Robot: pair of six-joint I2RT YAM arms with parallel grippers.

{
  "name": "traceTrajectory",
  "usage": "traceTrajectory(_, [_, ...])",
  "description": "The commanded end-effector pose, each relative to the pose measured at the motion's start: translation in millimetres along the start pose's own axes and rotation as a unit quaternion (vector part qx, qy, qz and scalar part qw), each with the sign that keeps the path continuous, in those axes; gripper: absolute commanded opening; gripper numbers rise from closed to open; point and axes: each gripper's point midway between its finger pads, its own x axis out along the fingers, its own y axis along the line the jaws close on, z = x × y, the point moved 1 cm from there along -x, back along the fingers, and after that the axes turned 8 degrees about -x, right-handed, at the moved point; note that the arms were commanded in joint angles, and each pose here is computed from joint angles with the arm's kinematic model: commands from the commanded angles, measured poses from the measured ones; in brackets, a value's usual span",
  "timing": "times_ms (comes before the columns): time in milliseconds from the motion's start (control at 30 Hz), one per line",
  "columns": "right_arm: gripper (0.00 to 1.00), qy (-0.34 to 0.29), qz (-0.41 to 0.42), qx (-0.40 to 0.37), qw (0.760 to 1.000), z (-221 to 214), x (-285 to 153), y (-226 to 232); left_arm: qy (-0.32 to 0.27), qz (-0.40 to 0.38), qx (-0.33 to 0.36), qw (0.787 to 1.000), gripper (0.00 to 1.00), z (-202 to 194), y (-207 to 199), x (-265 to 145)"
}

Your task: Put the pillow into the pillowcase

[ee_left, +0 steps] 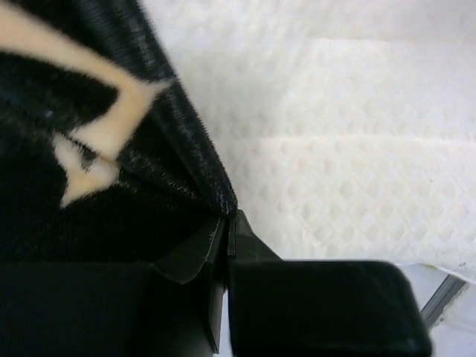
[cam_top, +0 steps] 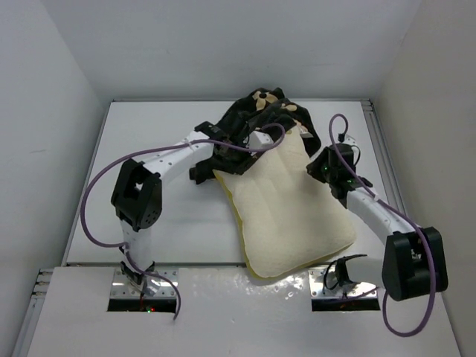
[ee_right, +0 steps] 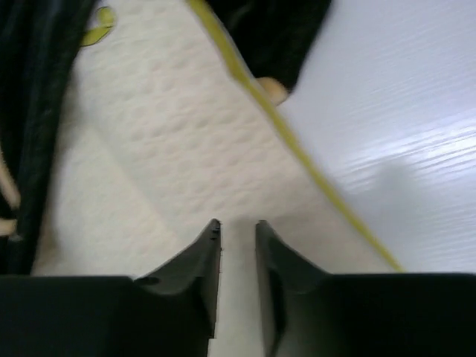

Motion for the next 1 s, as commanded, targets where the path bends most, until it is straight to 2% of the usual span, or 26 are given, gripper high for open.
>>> traceTrajectory(0, [0.28,0.008,-0.028,-0.028,0.999,15.7,9.0,-28.6,0.028,-0.024,0.066,0.997,0.00,2.0,-27.5,-12.3])
traceTrajectory(33, [0.50,0.009,-0.021,-0.031,0.999,21.5,13.0,-27.2,0.028,-0.022,0.077,0.996,0.03,4.5,-29.0,-14.8])
traceTrajectory(67, [0.75,0.015,-0.013,-0.033,0.999,21.8,22.2,-29.0,0.023,-0.005,0.088,0.996,0.22,12.5,-25.6,-20.8])
traceTrajectory(133, [0.89,0.026,0.012,-0.053,0.998,23.9,30.9,-22.6,0.008,0.014,0.105,0.994,0.40,26.6,-25.4,-28.4])
traceTrajectory(167, [0.98,0.034,0.023,-0.057,0.998,22.5,35.6,-20.3,-0.006,0.039,0.112,0.993,0.54,39.9,-18.9,-36.3])
traceTrajectory(267, [0.99,0.048,0.034,-0.067,0.996,17.6,55.6,-23.2,-0.070,0.084,0.122,0.987,0.71,85.4,-13.9,-49.1])
traceTrajectory(367, [0.99,0.041,0.082,-0.052,0.994,16.9,69.9,-16.3,-0.126,0.136,0.126,0.975,0.79,126.3,-3.5,-48.0])
traceTrajectory(433, [0.99,0.039,0.122,-0.051,0.990,12.4,74.8,-6.7,-0.156,0.160,0.133,0.965,0.82,148.0,4.2,-30.5])
traceTrajectory(567, [0.94,0.052,0.164,-0.044,0.984,-1.1,76.2,4.4,-0.173,0.208,0.130,0.954,0.83,167.8,29.4,8.1])
traceTrajectory(700, [0.93,0.066,0.190,-0.028,0.979,-26.8,66.7,10.8,-0.159,0.233,0.125,0.951,0.85,168.1,52.2,59.9])
traceTrajectory(800, [0.91,0.055,0.192,-0.030,0.979,-37.6,56.0,15.2,-0.166,0.257,0.118,0.945,0.83,171.7,64.8,76.9])
traceTrajectory(867, [0.82,0.052,0.188,-0.020,0.981,-40.5,51.9,15.4,-0.163,0.268,0.118,0.942,0.62,169.6,70.2,83.9])
traceTrajectory(900, [0.71,0.051,0.192,-0.016,0.980,-45.1,49.5,15.7,-0.160,0.267,0.119,0.943,0.41,167.9,70.9,85.3])
traceTrajectory(967, [0.57,0.052,0.194,-0.006,0.980,-49.0,47.0,15.9,-0.156,0.254,0.119,0.947,0.19,165.8,65.2,83.5])
